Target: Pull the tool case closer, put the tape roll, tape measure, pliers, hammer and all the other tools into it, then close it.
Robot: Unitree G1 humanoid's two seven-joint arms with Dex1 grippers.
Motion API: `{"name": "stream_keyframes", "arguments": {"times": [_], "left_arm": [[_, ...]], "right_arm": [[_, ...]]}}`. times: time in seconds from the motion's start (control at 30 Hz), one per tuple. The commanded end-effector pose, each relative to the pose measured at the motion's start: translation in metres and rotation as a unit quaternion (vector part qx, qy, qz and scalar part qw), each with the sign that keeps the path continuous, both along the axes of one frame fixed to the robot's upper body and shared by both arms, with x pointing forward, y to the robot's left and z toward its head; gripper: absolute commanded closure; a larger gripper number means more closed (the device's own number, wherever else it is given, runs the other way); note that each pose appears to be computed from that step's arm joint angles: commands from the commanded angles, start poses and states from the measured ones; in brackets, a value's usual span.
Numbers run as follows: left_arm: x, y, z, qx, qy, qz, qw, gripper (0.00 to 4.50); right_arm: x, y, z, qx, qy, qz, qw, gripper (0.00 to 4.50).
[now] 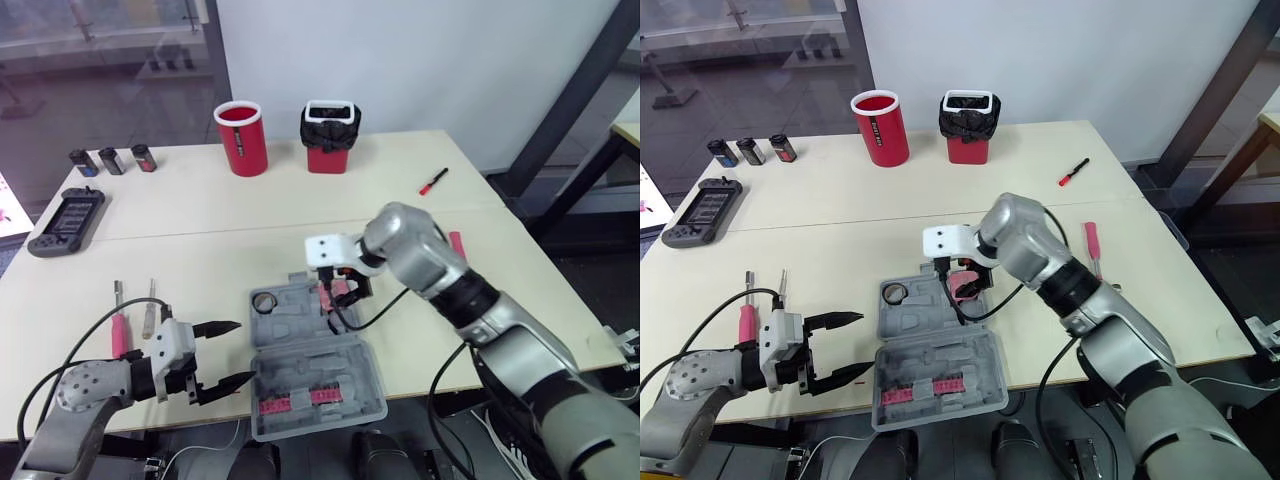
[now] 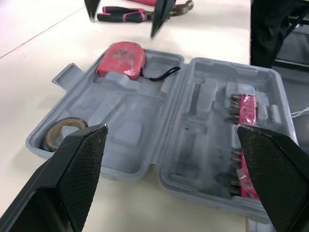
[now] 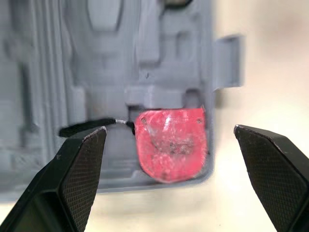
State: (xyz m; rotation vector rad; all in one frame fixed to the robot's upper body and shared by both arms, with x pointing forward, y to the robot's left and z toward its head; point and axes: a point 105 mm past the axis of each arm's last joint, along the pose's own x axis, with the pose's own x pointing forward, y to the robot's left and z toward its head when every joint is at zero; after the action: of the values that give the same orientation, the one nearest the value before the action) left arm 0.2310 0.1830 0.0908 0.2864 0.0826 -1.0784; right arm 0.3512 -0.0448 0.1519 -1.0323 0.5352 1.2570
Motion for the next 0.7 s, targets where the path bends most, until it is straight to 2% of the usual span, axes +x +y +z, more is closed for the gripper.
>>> {"name": "stream_keyframes", "arguments": {"times": [0.03,0.07,0.17,0.3,0.7], "left_arm": [[0.000,-0.003,0.007,-0.003,-0.013,-0.001,1.000,0.00],[-0.001,-0.003,0.007,-0.003,-0.012,-0.001,1.000,0.00],[0.000,-0.003,0.007,-0.005,-0.011,0.000,1.000,0.00],[0.002,-0.004,0.007,-0.006,-0.011,0.001,1.000,0.00],[0.005,-0.007,0.004,-0.008,-0.006,0.001,1.000,0.00]], "right_arm": [[-0.002,-0.010,0.008,0.088,0.007,-0.061,0.994,0.03],[0.000,-0.013,0.009,0.110,-0.018,-0.066,0.992,0.03],[0.001,-0.020,0.003,0.166,-0.034,-0.090,0.982,0.91],[0.005,-0.021,0.002,0.244,-0.042,-0.119,0.962,2.92],[0.010,-0.016,-0.039,0.318,-0.081,-0.154,0.932,2.92]]}}
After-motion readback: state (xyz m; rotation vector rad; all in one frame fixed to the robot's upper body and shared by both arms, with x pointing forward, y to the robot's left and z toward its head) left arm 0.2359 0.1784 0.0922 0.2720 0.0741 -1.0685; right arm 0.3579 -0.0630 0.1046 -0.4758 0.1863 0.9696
